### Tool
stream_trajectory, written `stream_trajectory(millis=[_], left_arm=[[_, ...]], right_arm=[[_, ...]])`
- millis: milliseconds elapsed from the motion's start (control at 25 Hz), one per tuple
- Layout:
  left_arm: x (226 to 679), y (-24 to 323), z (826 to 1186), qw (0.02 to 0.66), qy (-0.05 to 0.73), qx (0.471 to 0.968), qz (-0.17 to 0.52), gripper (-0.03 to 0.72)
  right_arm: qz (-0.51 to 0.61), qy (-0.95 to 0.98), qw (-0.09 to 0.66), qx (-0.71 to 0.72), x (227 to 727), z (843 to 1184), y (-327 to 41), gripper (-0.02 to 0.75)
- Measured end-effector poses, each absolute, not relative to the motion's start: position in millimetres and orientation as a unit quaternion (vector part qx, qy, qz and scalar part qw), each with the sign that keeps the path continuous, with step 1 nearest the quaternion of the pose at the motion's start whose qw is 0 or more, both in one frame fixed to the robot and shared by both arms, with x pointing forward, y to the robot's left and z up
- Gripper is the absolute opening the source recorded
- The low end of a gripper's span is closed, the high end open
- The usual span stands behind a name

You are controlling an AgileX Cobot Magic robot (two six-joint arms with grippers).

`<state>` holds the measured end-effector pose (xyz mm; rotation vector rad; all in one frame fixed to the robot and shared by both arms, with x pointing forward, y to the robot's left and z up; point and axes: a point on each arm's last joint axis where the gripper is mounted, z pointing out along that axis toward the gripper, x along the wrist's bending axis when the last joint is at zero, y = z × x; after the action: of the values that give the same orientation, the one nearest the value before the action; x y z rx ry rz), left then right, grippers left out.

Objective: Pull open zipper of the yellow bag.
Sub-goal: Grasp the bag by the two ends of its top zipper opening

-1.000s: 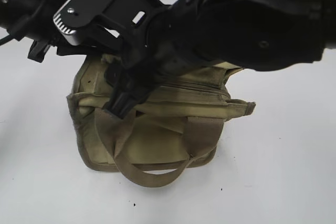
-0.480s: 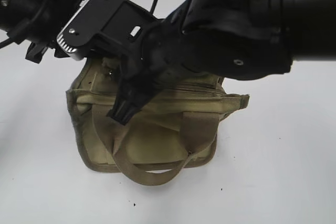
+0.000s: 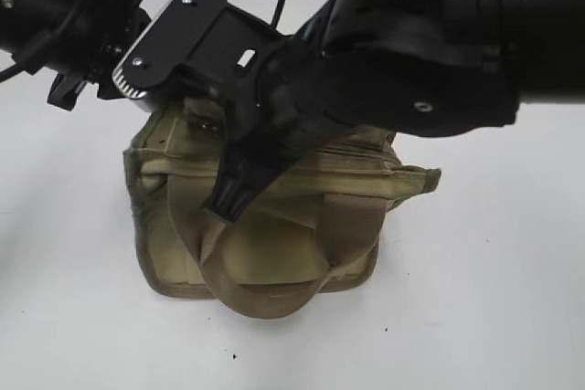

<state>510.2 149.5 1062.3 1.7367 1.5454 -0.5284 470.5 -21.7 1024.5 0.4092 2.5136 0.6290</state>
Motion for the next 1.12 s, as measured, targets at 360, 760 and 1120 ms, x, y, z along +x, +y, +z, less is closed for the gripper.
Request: stream_trajectory(millis=[360, 760, 1120], left_arm=[[509, 147, 1064, 0.372, 0.601, 0.673, -0.217, 0.027], [506, 151, 1062, 0.35, 0.592, 0.699, -0.196, 0.027], [502, 158, 1065, 0.333, 0.579, 0.728, -0.157, 0.027]], right_arm=[[0.202, 0.929, 0.265, 0.163, 458, 1053, -44, 0.002], [0.111, 0.941, 0.198, 0.251, 469, 1056, -93, 0.002], [0.084, 0.916, 0.132, 0.369, 501, 1051, -152, 0.002]])
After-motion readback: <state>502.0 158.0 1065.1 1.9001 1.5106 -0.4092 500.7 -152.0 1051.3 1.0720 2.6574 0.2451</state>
